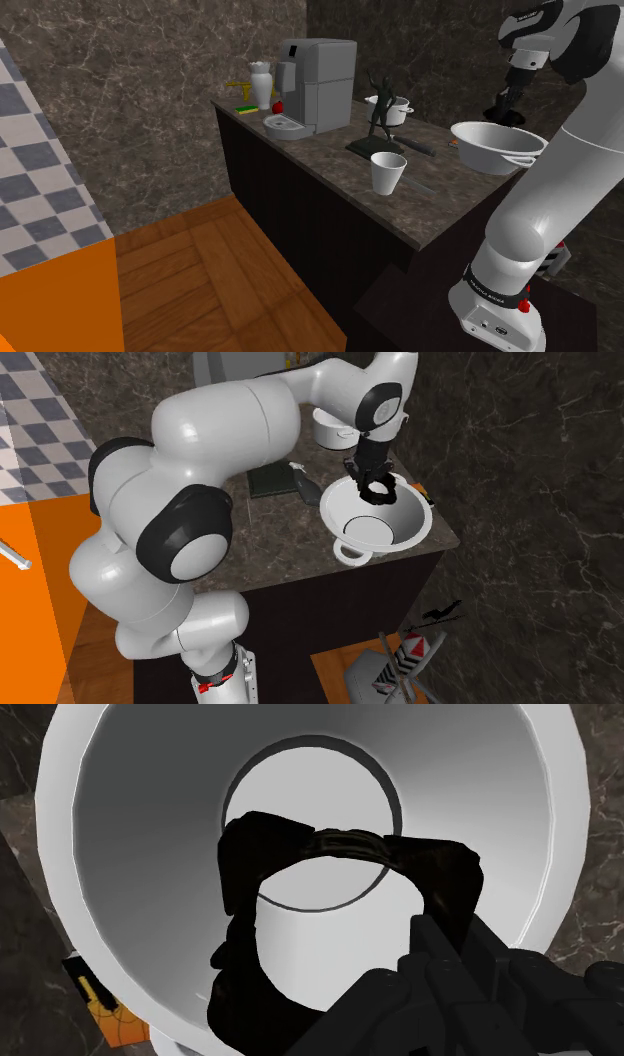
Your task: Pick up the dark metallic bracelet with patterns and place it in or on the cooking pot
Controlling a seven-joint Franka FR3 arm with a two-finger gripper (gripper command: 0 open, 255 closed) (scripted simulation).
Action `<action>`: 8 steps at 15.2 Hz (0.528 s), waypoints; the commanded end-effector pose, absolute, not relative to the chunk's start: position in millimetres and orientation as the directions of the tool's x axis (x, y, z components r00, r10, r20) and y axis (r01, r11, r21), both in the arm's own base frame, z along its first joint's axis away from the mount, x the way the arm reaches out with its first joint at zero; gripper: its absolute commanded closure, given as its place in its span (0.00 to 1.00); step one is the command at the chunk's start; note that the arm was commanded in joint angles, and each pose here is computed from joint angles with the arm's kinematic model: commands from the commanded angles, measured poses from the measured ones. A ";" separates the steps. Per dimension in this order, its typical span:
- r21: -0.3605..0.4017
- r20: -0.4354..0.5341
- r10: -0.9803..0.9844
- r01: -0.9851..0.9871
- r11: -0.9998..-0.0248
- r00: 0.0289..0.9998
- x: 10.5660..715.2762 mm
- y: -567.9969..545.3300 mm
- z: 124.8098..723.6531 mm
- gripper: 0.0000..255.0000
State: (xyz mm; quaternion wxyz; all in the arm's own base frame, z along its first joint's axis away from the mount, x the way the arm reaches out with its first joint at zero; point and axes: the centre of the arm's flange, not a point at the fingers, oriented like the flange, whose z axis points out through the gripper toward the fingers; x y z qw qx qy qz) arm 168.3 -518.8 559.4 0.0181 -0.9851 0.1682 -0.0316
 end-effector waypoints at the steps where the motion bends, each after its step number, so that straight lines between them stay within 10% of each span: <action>1: -0.046 0.057 -0.332 -0.330 -0.943 0.941 168.0 -518.9 548.6 1.00; 8: -0.046 0.057 -0.332 -0.330 -0.943 0.941 168.0 -518.9 511.7 1.00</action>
